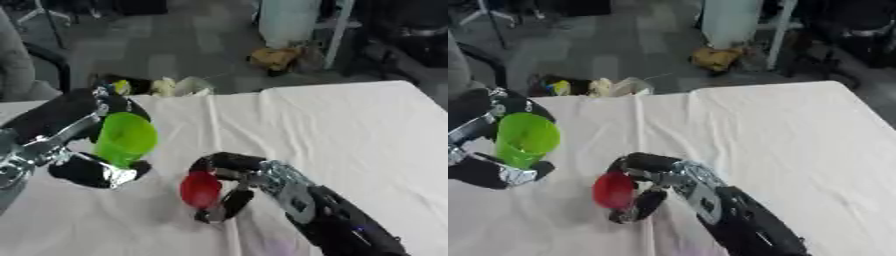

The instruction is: Pour the contents of one cup into another cup.

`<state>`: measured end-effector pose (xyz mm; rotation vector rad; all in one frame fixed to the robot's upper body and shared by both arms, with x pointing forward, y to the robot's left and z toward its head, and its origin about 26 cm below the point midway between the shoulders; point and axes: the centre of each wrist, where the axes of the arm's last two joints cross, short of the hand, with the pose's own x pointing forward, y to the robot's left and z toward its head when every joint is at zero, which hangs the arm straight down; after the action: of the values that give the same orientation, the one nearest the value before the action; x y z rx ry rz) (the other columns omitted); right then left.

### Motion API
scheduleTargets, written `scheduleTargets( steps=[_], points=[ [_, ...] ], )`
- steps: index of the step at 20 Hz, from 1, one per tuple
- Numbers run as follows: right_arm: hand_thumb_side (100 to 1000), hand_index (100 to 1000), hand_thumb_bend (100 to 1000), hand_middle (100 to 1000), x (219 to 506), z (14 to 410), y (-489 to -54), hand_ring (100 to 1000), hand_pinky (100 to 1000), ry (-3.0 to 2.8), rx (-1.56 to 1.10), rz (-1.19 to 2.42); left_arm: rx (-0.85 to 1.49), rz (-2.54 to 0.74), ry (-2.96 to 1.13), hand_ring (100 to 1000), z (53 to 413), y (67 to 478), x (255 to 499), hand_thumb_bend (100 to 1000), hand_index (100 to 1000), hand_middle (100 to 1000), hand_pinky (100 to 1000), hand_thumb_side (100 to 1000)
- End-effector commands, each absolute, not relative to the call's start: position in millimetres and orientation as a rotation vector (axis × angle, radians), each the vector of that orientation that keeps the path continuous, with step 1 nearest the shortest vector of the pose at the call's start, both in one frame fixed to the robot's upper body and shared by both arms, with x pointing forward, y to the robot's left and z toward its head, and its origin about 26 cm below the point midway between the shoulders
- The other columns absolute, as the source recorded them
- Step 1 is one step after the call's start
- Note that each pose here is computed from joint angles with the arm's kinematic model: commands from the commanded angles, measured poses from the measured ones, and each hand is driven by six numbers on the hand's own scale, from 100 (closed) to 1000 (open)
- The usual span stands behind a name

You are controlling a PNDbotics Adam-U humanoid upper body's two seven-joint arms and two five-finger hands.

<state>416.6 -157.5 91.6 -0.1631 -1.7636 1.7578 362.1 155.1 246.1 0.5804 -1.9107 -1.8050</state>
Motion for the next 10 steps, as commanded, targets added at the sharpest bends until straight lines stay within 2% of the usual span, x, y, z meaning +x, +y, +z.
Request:
scheduleTargets(
  steps=[1, 10],
  points=[
    [317, 680, 100, 292, 420.5, 103.7, -154.8, 863, 845, -1.793, -0.179, 1.773, 0.609, -1.914, -1.86, 238, 252.0, 151.4, 362.8, 168, 727, 352, 191, 183],
    [315, 679, 100, 292, 420.3, 101.9, -153.6, 862, 844, -1.788, -0.172, 1.777, 0.581, -2.059, -1.737, 239, 247.2, 144.5, 370.3, 174, 719, 351, 191, 186]
  ],
)
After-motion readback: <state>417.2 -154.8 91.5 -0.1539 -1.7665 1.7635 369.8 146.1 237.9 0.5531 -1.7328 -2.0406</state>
